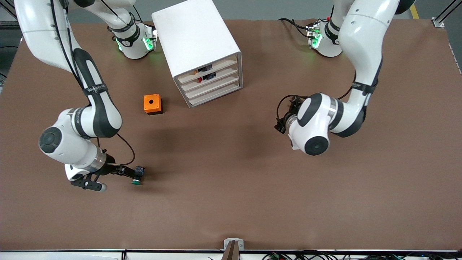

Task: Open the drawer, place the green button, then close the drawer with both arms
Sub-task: 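Grasp the green button with the right gripper while the left gripper reaches the drawer, then pull the drawer open with the left gripper while the right gripper lifts the button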

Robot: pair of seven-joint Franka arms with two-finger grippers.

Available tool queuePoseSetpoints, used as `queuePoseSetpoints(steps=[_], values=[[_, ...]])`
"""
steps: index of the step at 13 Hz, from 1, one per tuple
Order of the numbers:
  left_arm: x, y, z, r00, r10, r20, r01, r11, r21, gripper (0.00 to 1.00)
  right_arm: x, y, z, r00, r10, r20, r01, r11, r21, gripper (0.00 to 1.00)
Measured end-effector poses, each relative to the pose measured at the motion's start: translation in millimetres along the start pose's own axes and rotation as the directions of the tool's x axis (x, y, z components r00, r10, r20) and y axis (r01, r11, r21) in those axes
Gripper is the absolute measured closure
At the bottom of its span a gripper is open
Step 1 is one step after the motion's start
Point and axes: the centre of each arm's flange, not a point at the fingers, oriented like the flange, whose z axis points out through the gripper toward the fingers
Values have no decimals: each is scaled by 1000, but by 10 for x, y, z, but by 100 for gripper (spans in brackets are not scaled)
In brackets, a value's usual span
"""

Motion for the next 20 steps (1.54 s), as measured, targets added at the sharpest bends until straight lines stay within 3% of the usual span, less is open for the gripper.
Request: queuePoseSetpoints(steps=[2,4,8,10,11,12,14,17,20], values=[[-137,156,247,994,-108,24,107,994,39,0,-30,48,242,1000,19,-14,-19,1000,0,0],[-194,254,394,975,-193,105,186,980,76,0,-108,98,462,999,28,-33,-28,1000,-1,0],[-331,369,542,891,-375,256,339,924,175,0,-291,187,787,999,43,-9,-43,999,-14,4],[-432,438,661,843,-435,317,373,896,239,0,-331,155,819,999,50,-1,-50,999,-17,21],[-472,473,706,811,-468,350,389,879,275,2,-346,122,824,998,57,4,-57,998,-17,22],[-495,506,744,774,-511,374,413,855,314,2,-360,99,829,998,61,9,-61,998,-19,32],[-526,581,885,701,-606,375,469,789,398,4,-364,88,818,998,67,16,-67,998,-21,56],[-660,682,1265,648,-698,304,526,699,485,7,-329,109,763,997,72,8,-72,997,-20,57],[-945,700,1514,633,-726,269,531,660,532,14,-308,101,713,997,72,13,-71,997,-21,57]])
